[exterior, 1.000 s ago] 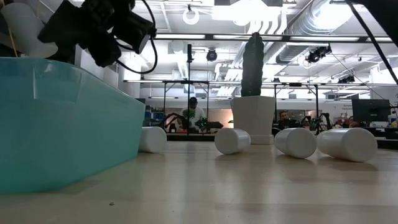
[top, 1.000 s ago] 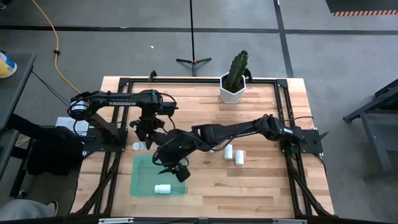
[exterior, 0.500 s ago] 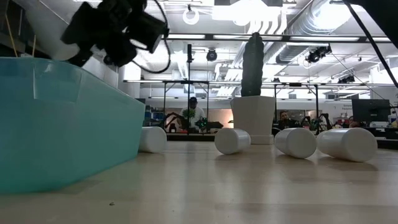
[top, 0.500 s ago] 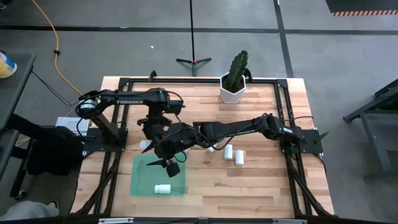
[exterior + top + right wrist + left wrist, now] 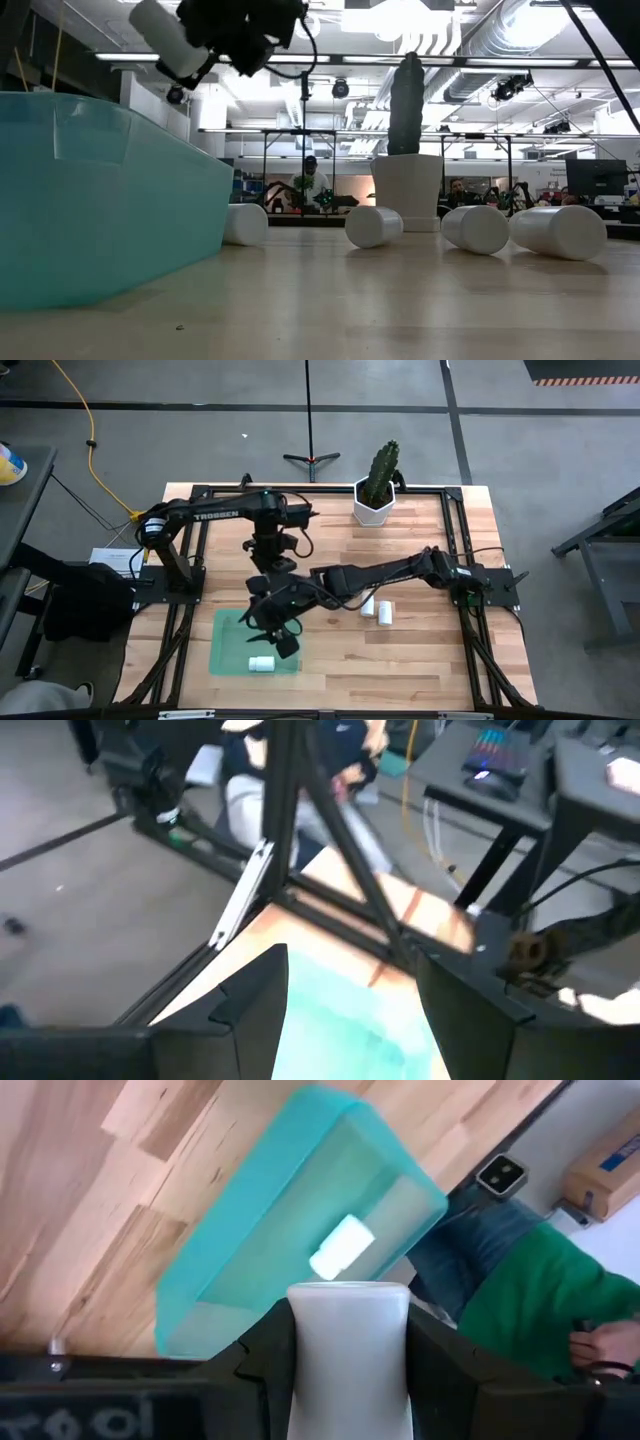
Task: Pick and place pill bottles into a basket
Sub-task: Put the white pill bottle into the green bin
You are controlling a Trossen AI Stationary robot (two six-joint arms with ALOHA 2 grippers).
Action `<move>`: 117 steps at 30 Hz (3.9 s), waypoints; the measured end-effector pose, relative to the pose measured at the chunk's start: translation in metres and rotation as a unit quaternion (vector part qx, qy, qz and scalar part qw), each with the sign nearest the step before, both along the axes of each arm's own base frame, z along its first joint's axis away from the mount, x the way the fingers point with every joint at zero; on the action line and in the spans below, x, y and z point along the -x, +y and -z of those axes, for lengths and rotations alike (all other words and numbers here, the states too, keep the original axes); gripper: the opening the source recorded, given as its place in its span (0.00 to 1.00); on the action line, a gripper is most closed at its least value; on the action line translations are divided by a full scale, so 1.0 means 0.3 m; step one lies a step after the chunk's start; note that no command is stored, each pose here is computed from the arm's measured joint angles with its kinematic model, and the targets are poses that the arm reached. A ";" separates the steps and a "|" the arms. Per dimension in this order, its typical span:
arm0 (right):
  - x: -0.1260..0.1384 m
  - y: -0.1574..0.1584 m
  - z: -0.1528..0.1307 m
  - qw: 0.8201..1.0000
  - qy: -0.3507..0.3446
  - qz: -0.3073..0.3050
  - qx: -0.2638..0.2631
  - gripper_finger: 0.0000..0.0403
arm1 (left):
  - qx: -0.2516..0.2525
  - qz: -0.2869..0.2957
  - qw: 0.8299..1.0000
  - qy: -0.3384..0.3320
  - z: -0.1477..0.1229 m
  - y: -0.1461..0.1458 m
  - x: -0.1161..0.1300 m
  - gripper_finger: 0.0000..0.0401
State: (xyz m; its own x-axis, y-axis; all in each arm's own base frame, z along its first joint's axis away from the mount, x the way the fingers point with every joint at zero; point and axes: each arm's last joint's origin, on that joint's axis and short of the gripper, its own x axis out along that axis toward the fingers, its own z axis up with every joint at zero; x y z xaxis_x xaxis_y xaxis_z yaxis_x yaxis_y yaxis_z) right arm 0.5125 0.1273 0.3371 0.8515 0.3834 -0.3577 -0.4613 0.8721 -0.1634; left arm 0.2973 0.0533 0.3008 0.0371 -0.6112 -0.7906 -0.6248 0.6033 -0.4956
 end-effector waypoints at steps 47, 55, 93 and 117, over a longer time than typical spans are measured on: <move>-0.059 -0.479 0.012 0.961 0.053 0.201 -0.183 0.52 | -0.249 -0.141 0.882 -0.375 -0.612 0.440 0.308 0.46; -0.056 -0.585 -0.004 0.960 0.032 0.194 -0.197 0.52 | -0.289 -0.181 0.867 -0.363 -0.614 0.524 0.403 0.46; 0.063 -1.088 -0.157 0.917 -0.171 0.197 -0.302 0.52 | -0.326 -0.068 0.785 -0.522 -0.677 0.532 0.337 0.46; 0.178 -1.216 -0.254 0.913 -0.226 0.168 -0.295 0.52 | -0.363 -0.103 0.768 -0.517 -0.678 0.613 0.370 0.46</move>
